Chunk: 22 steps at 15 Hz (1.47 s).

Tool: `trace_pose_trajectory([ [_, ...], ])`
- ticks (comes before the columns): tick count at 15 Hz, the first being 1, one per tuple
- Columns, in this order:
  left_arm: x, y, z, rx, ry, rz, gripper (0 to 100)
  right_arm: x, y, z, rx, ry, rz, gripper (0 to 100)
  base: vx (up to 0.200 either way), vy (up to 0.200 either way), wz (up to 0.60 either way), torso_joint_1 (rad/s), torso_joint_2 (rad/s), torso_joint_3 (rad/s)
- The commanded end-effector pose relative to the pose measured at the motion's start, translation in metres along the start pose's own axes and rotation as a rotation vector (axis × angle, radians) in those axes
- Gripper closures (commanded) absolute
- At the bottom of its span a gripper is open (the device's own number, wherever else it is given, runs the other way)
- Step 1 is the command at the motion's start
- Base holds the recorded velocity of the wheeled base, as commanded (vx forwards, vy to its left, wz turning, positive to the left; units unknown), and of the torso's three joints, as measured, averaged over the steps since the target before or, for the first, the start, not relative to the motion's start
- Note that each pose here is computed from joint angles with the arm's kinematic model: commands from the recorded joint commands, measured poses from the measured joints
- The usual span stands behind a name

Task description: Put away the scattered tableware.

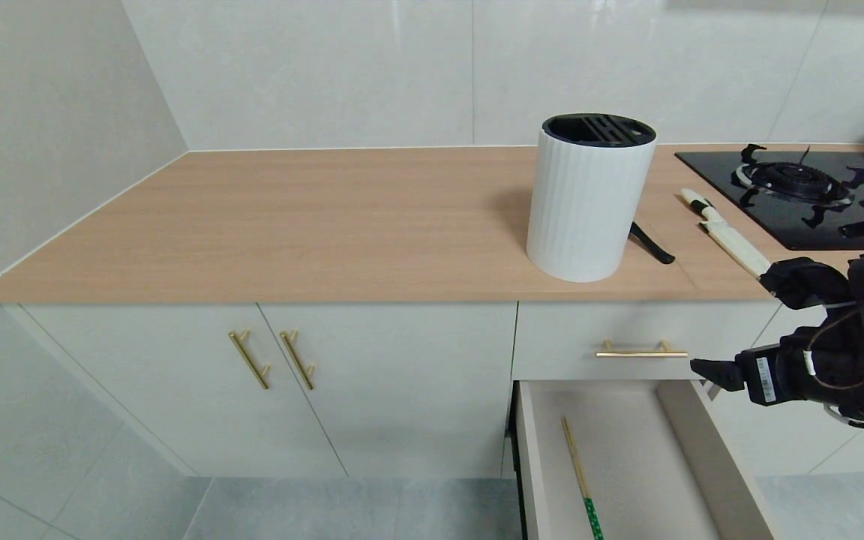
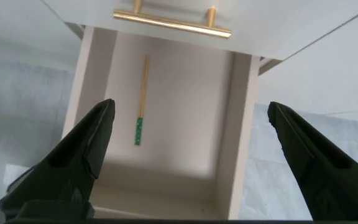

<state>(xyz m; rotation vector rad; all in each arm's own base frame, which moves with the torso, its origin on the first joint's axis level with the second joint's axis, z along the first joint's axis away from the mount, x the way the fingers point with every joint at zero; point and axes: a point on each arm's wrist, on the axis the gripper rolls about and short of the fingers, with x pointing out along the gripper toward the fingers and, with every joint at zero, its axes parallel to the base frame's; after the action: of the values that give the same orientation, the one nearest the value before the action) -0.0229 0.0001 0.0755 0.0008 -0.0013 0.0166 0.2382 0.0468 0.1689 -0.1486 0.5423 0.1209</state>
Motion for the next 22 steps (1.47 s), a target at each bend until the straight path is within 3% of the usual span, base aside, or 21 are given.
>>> trace_pose_trajectory([
  [1, 0.000, 0.000, 0.000, 0.001, 0.001, 0.000, 0, 0.010, -0.006, 0.029, -0.007, -0.126, 0.013, 0, 0.000, 0.000, 0.00, 0.000, 0.00, 0.000],
  [5, 0.000, 0.000, 0.000, 0.001, 0.000, 0.000, 0, 0.045, -0.042, 0.085, -0.016, -0.268, 0.064, 0, 0.000, 0.000, 0.00, 0.000, 0.00, 0.000],
  [9, 0.000, 0.000, 0.000, -0.001, 0.001, 0.002, 0, 0.110, -0.071, 0.104, -0.083, -0.304, 0.151, 0, 0.000, 0.000, 0.00, 0.000, 0.00, 0.000],
  [13, 0.000, 0.000, 0.000, 0.001, 0.001, 0.000, 0, 0.146, -0.069, 0.105, -0.090, -0.300, 0.195, 0, 0.000, 0.000, 0.00, 0.000, 0.00, 0.000],
  [16, 0.000, 0.000, 0.000, 0.001, 0.001, 0.002, 0, 0.142, -0.067, 0.105, -0.093, -0.313, 0.263, 0, 0.000, 0.000, 0.00, 0.000, 0.00, 0.000],
  [22, 0.000, 0.000, 0.000, 0.001, 0.001, 0.000, 0, 0.152, -0.067, 0.100, -0.089, -0.299, 0.267, 0, 0.000, 0.000, 0.00, 0.000, 0.00, 0.000],
])
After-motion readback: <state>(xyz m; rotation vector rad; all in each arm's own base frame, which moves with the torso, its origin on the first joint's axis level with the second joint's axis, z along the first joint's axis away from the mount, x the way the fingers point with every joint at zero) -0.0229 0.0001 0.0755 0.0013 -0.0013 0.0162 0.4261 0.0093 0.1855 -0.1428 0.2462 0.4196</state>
